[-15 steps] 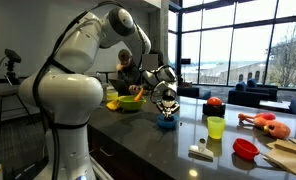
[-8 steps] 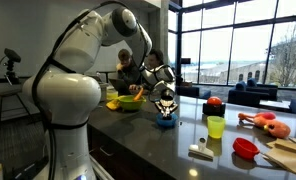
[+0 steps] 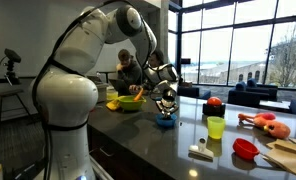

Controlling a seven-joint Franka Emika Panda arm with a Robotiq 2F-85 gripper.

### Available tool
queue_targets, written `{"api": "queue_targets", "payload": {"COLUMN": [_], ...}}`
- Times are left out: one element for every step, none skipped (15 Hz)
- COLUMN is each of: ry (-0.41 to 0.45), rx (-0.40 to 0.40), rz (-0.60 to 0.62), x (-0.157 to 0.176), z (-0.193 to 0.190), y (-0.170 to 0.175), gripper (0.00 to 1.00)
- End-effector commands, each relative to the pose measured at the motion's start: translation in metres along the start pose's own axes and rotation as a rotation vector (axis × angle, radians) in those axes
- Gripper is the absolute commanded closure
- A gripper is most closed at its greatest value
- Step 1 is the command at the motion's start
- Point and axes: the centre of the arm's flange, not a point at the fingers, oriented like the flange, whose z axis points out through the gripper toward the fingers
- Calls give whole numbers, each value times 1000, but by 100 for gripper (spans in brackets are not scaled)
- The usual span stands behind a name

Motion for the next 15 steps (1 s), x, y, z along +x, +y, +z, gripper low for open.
{"api": "queue_targets", "payload": {"ry": [-34, -39, -45, -52, -57, -58, -63, -66, -68, -73, -77, -80, -83, -85, -87], "rx": [-32, -39, -49, -56, -63, -73, -81, -87, -95, -102, -109, -114, -118, -121, -122], "rz": [-51, -64, -79, -91, -101, -109, -119, -127, -133, -144, -149, -156, -159, -163, -165], "x": [16, 18, 21, 23, 23, 25, 25, 26, 27, 27, 27, 28, 28, 28, 29], "z": [0, 2, 2, 3, 4, 4, 6, 6, 7, 8, 8, 9, 9, 9, 8], "y": [-6, -9, -11, -14, -17, -18, -20, -22, -23, -24, -24, -25, -26, -26, -25], "gripper": [99, 99, 99, 99, 99, 99, 99, 99, 99, 99, 99, 99, 99, 99, 99]}}
